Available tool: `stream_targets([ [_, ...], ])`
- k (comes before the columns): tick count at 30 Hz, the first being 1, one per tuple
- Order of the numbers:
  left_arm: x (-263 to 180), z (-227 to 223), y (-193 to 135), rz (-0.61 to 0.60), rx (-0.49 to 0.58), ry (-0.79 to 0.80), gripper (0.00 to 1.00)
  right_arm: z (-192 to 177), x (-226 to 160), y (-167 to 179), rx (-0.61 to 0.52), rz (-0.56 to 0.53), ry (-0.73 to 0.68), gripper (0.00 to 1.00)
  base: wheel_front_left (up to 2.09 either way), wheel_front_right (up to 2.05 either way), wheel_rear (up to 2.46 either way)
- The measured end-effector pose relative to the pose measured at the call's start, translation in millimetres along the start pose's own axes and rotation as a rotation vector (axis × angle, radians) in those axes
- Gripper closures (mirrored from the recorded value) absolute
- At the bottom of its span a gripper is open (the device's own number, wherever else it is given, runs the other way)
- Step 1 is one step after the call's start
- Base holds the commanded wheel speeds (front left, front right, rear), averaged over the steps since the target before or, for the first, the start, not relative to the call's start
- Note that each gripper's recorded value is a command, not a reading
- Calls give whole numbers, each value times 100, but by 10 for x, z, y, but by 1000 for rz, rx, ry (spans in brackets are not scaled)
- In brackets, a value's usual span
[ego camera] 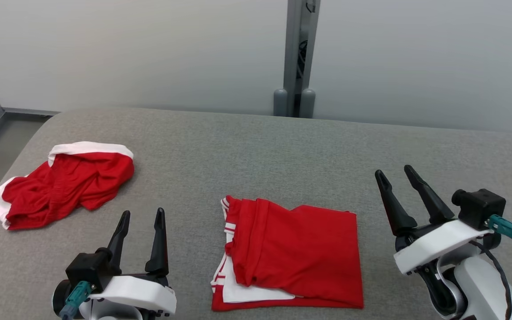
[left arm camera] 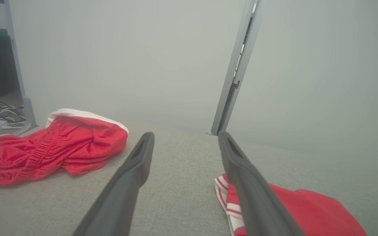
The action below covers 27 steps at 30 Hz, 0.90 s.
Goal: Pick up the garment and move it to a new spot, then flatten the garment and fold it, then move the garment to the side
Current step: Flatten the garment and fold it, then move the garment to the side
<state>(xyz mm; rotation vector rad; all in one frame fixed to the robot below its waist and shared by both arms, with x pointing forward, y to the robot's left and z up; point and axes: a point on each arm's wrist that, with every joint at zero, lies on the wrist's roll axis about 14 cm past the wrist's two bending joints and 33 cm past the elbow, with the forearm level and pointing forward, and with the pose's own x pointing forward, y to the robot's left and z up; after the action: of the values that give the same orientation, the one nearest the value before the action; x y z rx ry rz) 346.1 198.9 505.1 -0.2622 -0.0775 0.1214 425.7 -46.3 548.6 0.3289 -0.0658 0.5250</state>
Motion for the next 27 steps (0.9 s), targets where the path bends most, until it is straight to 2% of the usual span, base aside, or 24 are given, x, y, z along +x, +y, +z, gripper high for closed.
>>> stream_targets([
  [5,95,66,-211,-64,0,-23,0,258,-240,-270,-130,-78,-72,0,0,0,0],
  [7,161,110,-305,-94,-16,-37,0,308,-462,-437,-235,-139,-81,0,0,0,0],
  [10,200,121,-357,-111,-19,-42,0,194,-668,-565,-217,-220,-67,0,0,0,0],
  [14,181,48,-337,-104,-20,-20,0,30,-795,-594,-168,-268,-41,0,0,0,0],
  [19,156,-16,-330,-103,-22,0,0,-133,-812,-548,-101,-272,-11,0,0,0,0],
  [22,145,-37,-301,-96,-19,6,0,-311,-788,-518,-25,-267,32,0,0,0,0],
  [26,124,-77,-244,-81,-12,19,0,-688,-734,-352,152,-235,167,0,0,0,0],
  [27,118,-85,-222,-74,-11,22,0,-755,-723,-325,168,-218,203,0,0,0,0],
])
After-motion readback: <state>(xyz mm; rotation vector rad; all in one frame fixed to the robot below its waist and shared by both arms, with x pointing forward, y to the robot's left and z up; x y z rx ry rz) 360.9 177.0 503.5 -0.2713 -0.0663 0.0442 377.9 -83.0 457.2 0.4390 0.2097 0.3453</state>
